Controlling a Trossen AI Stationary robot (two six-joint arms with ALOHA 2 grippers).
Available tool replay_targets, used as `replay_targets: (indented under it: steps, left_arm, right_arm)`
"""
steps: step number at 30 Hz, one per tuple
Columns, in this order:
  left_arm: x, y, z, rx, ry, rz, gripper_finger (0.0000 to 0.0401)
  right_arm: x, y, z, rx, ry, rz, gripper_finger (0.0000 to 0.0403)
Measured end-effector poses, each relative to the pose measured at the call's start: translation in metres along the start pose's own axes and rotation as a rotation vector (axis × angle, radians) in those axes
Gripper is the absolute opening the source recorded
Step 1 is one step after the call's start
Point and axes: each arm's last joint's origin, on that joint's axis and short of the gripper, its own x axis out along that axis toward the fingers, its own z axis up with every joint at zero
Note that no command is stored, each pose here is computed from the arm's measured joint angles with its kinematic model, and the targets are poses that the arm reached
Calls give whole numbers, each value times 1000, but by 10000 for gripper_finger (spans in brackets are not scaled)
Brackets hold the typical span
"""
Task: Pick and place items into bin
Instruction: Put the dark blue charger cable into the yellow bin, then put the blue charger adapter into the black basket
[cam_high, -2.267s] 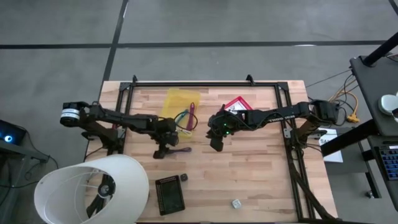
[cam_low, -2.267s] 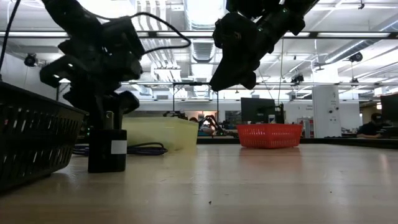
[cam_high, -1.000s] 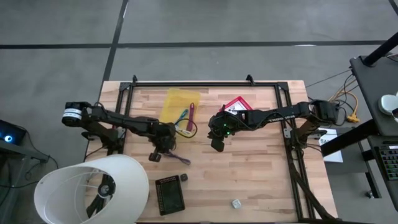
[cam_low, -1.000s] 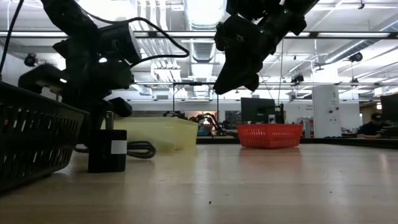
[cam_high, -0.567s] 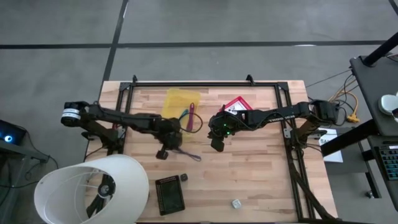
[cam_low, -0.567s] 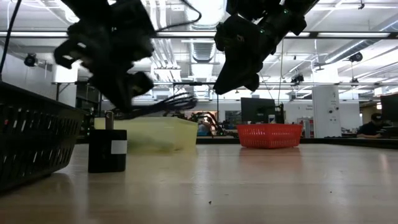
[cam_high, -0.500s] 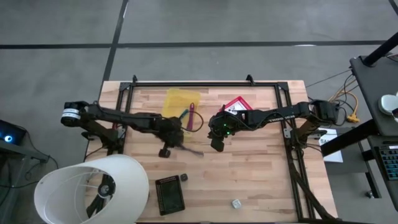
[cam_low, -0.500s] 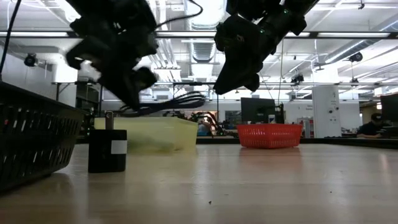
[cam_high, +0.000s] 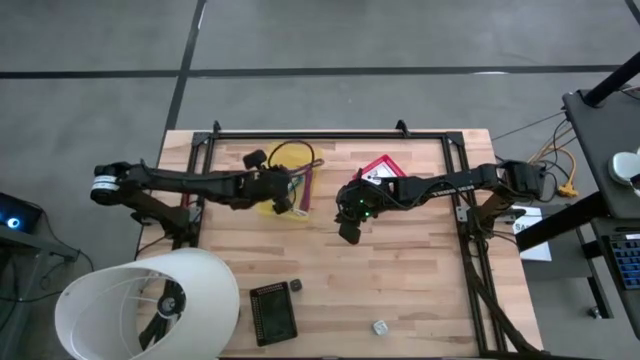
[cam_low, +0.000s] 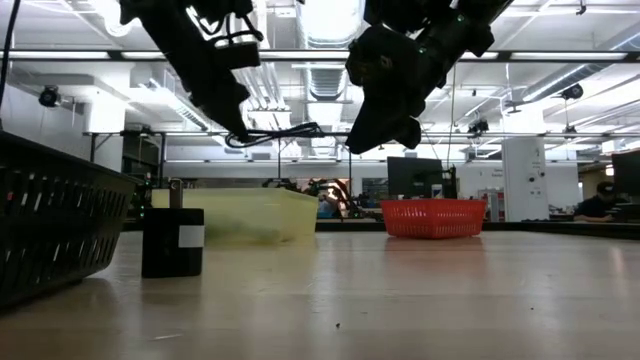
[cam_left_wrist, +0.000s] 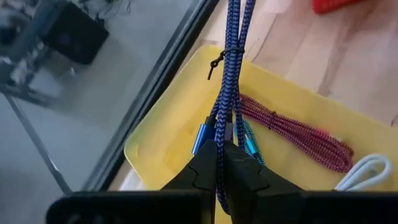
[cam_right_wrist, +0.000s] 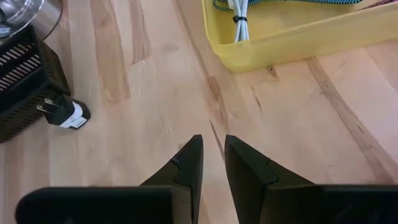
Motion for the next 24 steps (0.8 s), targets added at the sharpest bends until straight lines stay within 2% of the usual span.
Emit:
replay_targets:
  steps: [7,13,18,24]
  left_arm:
    - [14,6,-7,-144,77,15,2]
    - [24,5,-12,-155,129,27,10]
    - [25,4,-12,-123,130,15,70]
    - [20,7,-9,-151,118,-30,158]
  right_arm:
    - [0,0,0,-3,1,-1,57]
    - [0,0,0,-8,3,-1,57]
    - [0,-1,-3,-13,29,-12,57]
    - [0,-4,-9,-33,93,-37,57]
